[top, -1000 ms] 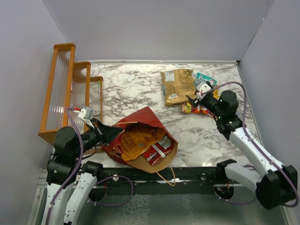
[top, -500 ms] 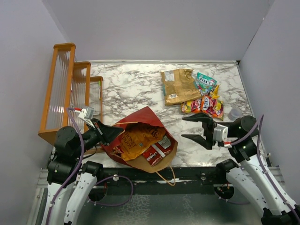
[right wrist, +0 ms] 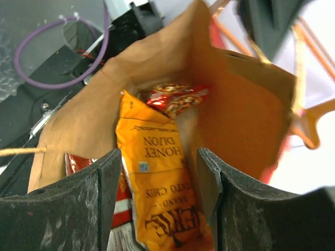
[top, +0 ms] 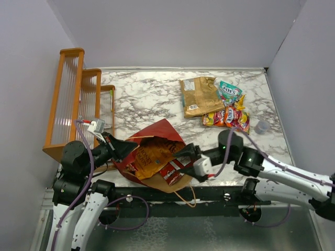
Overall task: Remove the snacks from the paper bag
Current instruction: Take out the snack from the paper bag, then place the snack at the center of the board.
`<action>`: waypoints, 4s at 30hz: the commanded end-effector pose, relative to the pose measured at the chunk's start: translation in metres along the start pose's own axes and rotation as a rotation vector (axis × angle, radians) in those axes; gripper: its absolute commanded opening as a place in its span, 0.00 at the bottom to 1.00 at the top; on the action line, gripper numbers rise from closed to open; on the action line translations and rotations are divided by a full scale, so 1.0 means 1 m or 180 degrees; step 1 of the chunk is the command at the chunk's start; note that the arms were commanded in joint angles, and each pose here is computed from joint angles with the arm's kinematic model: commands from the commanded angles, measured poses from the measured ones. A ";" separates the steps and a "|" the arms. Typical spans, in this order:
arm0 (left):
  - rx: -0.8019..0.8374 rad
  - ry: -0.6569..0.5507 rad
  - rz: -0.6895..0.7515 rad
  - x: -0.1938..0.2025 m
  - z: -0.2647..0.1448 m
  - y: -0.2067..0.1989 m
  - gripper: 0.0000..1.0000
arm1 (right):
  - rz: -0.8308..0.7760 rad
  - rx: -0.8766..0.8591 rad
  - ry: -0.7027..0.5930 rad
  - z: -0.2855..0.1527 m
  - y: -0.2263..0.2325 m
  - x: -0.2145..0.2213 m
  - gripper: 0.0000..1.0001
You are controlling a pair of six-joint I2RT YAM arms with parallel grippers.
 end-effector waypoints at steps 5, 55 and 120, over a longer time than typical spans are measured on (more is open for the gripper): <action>-0.0008 -0.0065 0.0043 -0.007 -0.003 -0.003 0.00 | -0.0385 0.0392 0.1409 0.059 -0.002 0.073 0.59; -0.0109 -0.0091 -0.0021 -0.002 -0.007 0.001 0.00 | -0.0051 0.0768 0.1069 0.085 -0.033 0.058 0.01; -0.0155 -0.0054 0.0092 -0.010 -0.008 0.000 0.00 | 0.0487 0.4000 0.2993 -0.240 -0.311 0.277 0.01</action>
Point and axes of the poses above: each gripper's point midway between its finger pads, its own z axis out along the fingers, its own y axis along the line the jaws close on, x = y × z, the point moved 1 cm from there along -z, back along the fingers, and after that the axes turned 13 degrees about z, right-handed, at the moved point
